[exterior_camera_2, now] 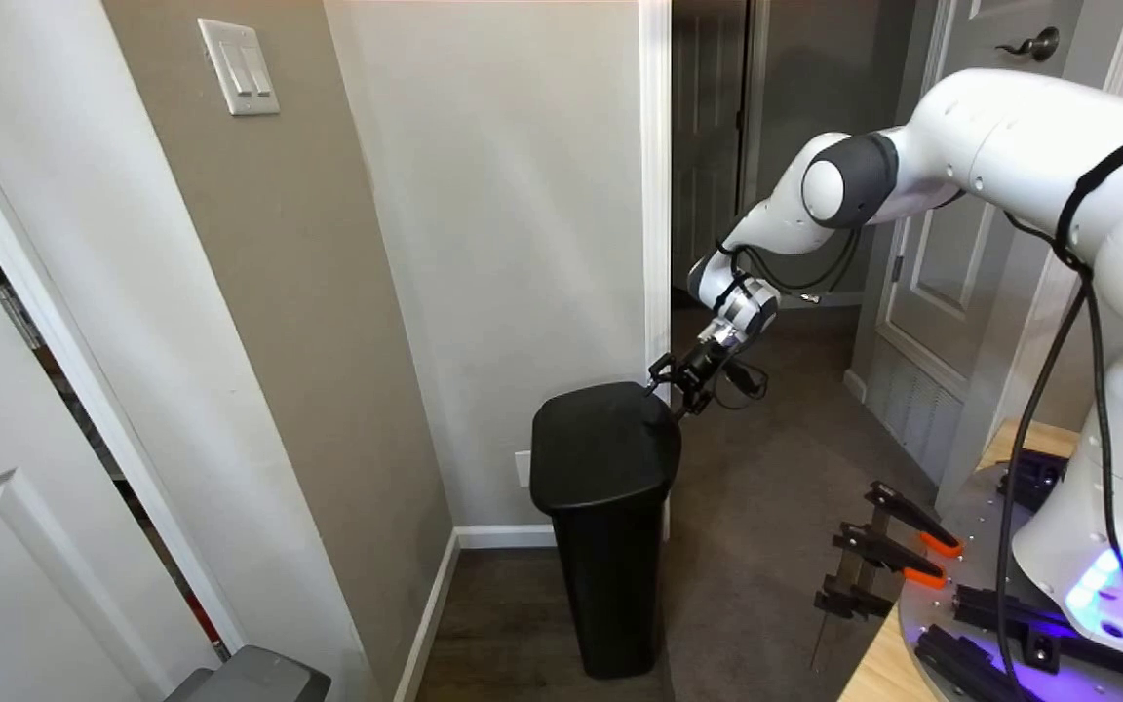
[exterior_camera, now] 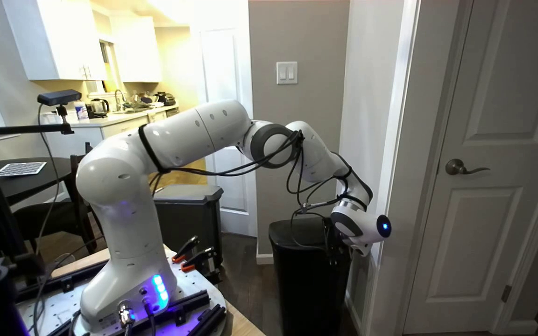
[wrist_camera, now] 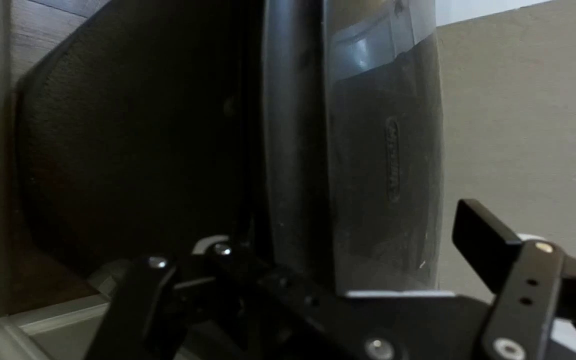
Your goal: Open the black trash can
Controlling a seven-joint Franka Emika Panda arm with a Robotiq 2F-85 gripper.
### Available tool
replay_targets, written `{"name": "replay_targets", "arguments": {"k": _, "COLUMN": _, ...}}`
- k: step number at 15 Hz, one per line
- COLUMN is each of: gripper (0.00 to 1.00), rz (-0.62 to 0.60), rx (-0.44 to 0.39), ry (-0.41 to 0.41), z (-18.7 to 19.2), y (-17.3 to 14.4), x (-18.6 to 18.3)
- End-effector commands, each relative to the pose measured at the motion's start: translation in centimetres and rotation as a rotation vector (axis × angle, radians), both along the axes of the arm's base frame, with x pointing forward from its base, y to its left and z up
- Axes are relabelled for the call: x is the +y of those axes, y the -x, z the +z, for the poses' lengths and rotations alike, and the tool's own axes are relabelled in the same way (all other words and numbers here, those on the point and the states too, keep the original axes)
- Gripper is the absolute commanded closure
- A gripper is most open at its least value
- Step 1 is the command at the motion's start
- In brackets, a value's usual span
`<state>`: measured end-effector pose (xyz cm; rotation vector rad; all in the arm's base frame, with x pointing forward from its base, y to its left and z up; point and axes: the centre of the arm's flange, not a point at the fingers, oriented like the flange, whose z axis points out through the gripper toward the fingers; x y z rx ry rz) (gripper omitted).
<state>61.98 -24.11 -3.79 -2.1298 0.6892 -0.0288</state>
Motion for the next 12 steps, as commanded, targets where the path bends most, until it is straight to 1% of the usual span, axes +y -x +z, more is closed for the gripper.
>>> {"name": "replay_targets", "arguments": {"k": 1, "gripper": 0.00, "rz": 0.021, "rx": -0.017, "ry": -0.029, "z": 2.2, "y": 1.2, "x": 1.0}}
{"name": "replay_targets", "arguments": {"k": 6, "gripper": 0.00, "rz": 0.032, "rx": -0.010, "ry": 0.007, "z": 4.2, "y": 0.7, "x": 2.6}}
{"name": "replay_targets", "arguments": {"k": 12, "gripper": 0.00, "rz": 0.052, "rx": -0.019, "ry": 0.043, "z": 8.1, "y": 0.1, "x": 5.0}}
